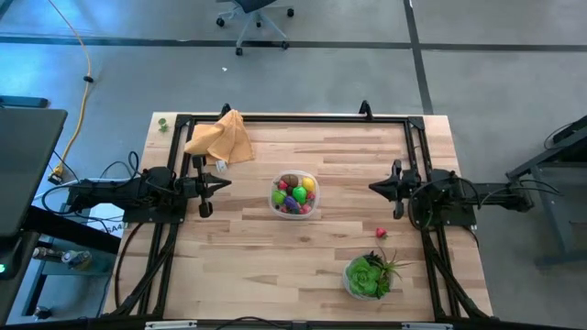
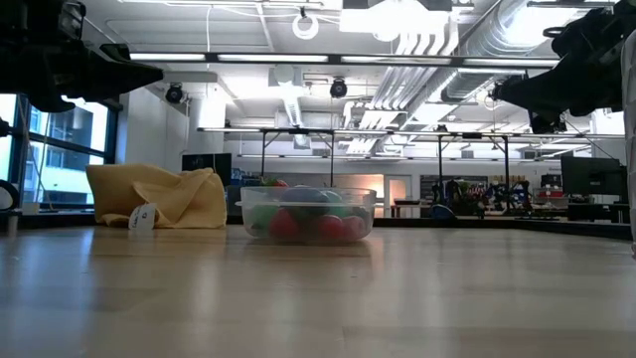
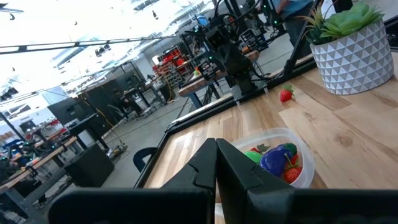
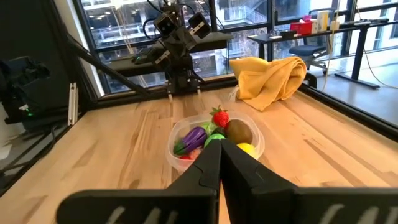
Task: Pick and placing Produce into tupperware
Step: Put the strawberry into the transparent bin
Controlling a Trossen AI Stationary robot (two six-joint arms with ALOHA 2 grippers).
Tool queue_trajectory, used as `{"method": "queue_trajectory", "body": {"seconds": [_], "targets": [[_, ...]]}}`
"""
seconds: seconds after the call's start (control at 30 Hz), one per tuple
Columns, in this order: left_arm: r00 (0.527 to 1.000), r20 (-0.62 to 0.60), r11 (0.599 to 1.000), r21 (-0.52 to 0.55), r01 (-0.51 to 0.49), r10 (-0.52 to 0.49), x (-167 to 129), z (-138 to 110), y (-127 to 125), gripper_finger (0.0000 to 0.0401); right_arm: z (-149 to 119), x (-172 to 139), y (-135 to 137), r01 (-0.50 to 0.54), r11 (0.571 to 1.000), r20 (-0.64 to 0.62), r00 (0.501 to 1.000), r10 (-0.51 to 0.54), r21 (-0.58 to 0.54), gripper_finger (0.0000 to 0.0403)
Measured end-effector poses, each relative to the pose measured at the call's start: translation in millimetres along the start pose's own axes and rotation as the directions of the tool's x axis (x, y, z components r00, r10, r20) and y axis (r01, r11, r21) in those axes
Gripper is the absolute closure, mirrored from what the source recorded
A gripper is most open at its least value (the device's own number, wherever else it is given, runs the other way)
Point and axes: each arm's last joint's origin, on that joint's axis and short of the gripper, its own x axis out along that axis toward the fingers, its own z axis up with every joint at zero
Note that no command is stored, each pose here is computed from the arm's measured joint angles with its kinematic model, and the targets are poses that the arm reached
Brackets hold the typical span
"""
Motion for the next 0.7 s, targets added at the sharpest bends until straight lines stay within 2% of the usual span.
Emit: {"method": "queue_trajectory", "body": {"seconds": [0.5, 0.6, 0.7], "targets": [[1.0, 0.0, 1.0, 0.0, 0.0, 0.0, 0, 0, 0, 0.04, 0, 0, 0, -0.002, 1.0, -0.002, 1.0, 0.002, 0.004, 0.0403], [1.0, 0.0, 1.0, 0.0, 0.001, -0.001, 0, 0, 0, 0.04, 2, -1, 0, 0.002, 0.998, 0.0, 1.0, -0.002, 0.069, 0.0403], [1.0, 0.0, 1.0, 0.0, 0.0, 0.0, 0, 0, 0, 0.04, 24, -7, 2, -0.004, 0.99, 0.029, 1.0, 0.0, 0.138, 0.0402]]}}
